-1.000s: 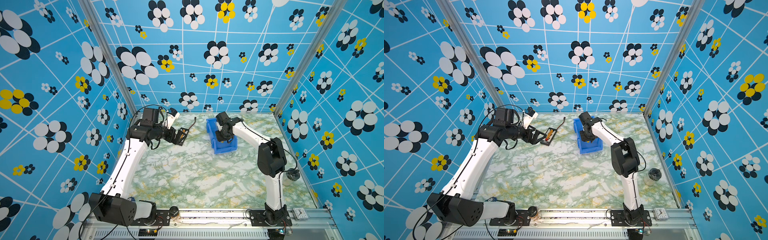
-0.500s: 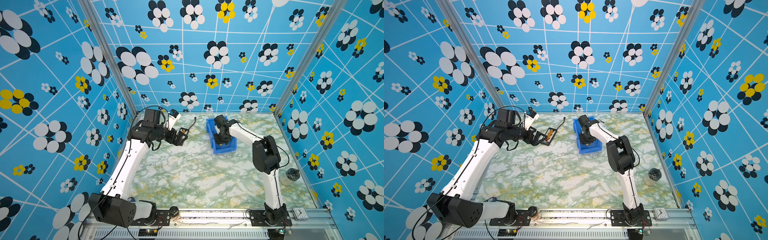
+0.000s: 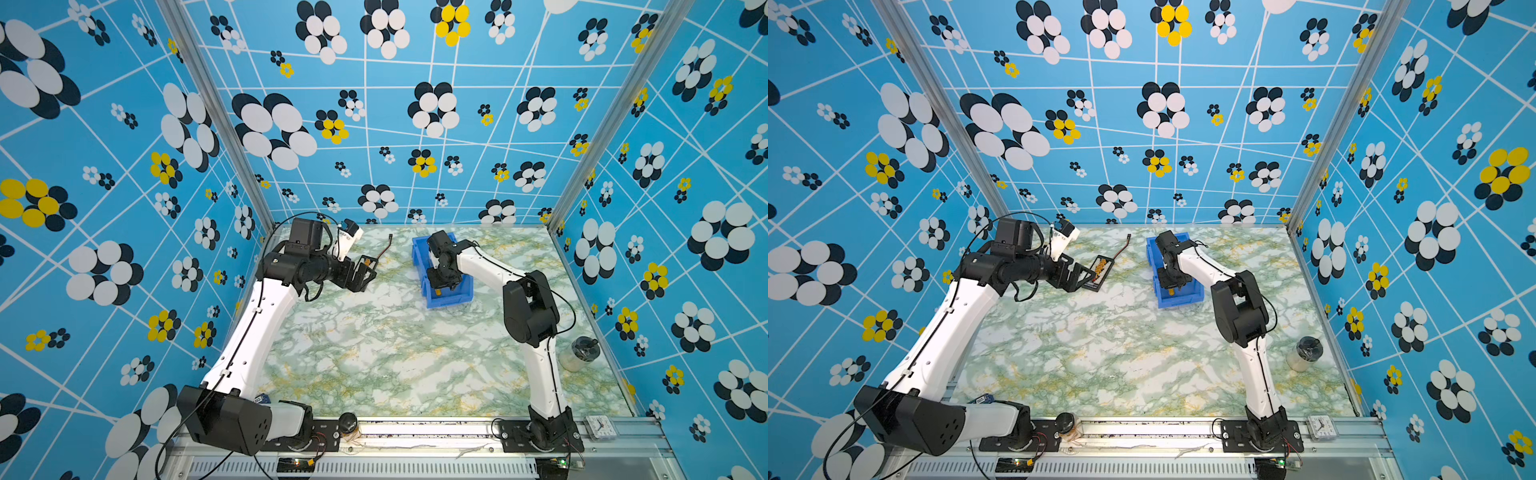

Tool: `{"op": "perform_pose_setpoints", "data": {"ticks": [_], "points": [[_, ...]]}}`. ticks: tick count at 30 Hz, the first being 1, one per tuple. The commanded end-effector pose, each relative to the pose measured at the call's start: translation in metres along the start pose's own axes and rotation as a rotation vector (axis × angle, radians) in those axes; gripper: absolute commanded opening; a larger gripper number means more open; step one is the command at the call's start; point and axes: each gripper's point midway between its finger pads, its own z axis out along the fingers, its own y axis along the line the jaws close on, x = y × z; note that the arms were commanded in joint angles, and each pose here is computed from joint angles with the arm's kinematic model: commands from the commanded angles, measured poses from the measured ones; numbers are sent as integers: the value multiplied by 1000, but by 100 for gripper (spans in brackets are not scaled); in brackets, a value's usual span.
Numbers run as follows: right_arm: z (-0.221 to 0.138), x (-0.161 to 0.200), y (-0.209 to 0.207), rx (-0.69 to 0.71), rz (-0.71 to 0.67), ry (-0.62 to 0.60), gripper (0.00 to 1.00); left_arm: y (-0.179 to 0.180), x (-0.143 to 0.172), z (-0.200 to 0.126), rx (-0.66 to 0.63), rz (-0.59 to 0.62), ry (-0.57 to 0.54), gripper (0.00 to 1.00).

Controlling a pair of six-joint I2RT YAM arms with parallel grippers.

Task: Put the screwdriver in the bin
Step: Place the screwdriver into the bin.

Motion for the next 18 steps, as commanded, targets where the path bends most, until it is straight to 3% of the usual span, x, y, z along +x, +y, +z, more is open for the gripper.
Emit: {"op": "perform_pose_setpoints", "data": {"ticks": [1, 4, 12, 18], "points": [[-15, -14, -7, 25, 4, -44, 27, -3, -3, -4, -9, 24, -26, 99], [-33, -22, -12, 50, -6, -81, 29, 0, -4, -2, -22, 21, -29, 99], [-116, -44, -26, 95, -18, -251, 47, 24, -9, 1, -137, -5, -32, 99], [-194, -48, -31, 64, -11, -484, 65, 53, -11, 0, -244, -70, -50, 99]]}}
